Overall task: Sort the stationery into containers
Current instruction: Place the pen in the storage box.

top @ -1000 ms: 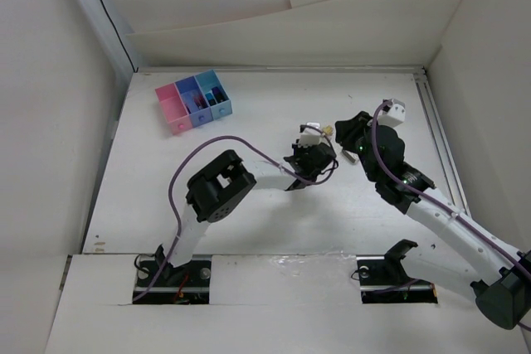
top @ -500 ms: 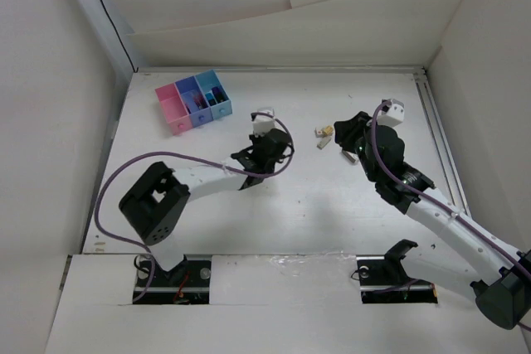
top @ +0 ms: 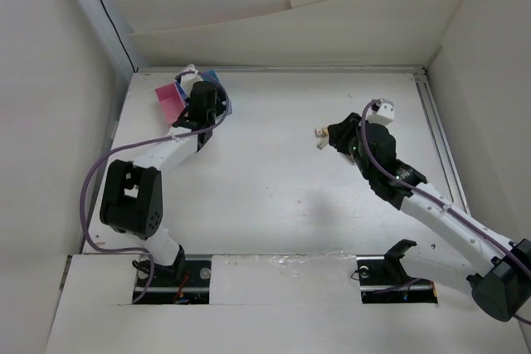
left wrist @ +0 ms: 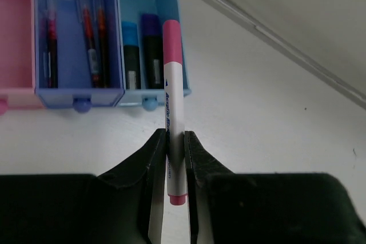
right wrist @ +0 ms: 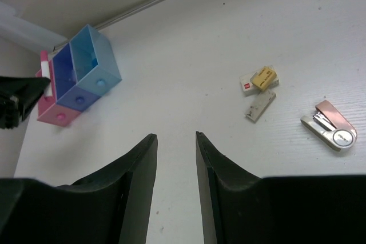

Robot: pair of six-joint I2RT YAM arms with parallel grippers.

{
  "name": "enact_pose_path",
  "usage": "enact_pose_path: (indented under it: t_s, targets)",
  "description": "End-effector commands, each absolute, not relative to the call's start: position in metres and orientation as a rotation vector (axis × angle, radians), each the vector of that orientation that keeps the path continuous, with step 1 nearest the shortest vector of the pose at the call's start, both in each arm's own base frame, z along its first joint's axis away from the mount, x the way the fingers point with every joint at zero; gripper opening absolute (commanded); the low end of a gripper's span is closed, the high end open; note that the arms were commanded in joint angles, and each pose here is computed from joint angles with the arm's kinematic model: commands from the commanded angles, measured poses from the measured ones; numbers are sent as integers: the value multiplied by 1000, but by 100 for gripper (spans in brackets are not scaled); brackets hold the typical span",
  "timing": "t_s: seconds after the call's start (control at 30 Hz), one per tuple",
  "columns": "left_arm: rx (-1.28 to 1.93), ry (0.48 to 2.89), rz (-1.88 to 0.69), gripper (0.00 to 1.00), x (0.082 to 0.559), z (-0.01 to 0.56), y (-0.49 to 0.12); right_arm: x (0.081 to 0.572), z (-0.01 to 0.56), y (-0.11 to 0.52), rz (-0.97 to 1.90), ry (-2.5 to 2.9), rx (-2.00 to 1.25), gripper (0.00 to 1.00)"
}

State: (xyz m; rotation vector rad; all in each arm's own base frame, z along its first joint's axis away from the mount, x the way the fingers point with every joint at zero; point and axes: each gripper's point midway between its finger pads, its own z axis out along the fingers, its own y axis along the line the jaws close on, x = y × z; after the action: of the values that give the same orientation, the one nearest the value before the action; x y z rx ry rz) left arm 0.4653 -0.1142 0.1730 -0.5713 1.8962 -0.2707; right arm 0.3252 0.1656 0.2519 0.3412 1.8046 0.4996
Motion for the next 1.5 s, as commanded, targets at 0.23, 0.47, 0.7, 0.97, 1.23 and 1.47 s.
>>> enact_pose_path:
  t_s: [0.23, 0.47, 0.7, 0.97, 1.23, 1.47]
  targets:
    - [-660, 1871, -237, 0, 541, 186, -53, 328, 267, 174, 545, 1776, 317, 39]
    - [-691, 1910, -159, 0, 554, 161, -29, 329, 263, 175, 539, 1784, 316, 39]
    - [-689, 1938, -71, 6, 568, 152, -20, 330, 260, 176, 534, 1792, 315, 39]
    - [-697, 1884, -68, 43, 558, 172, -15, 331, 260, 174, 526, 1789, 321, 39]
    - [-482, 1798, -369, 32, 511, 233, -116, 331, 264, 168, 500, 1772, 334, 39]
    - [-59, 1916, -534, 31, 436, 191, -284, 326, 274, 163, 510, 1740, 346, 5]
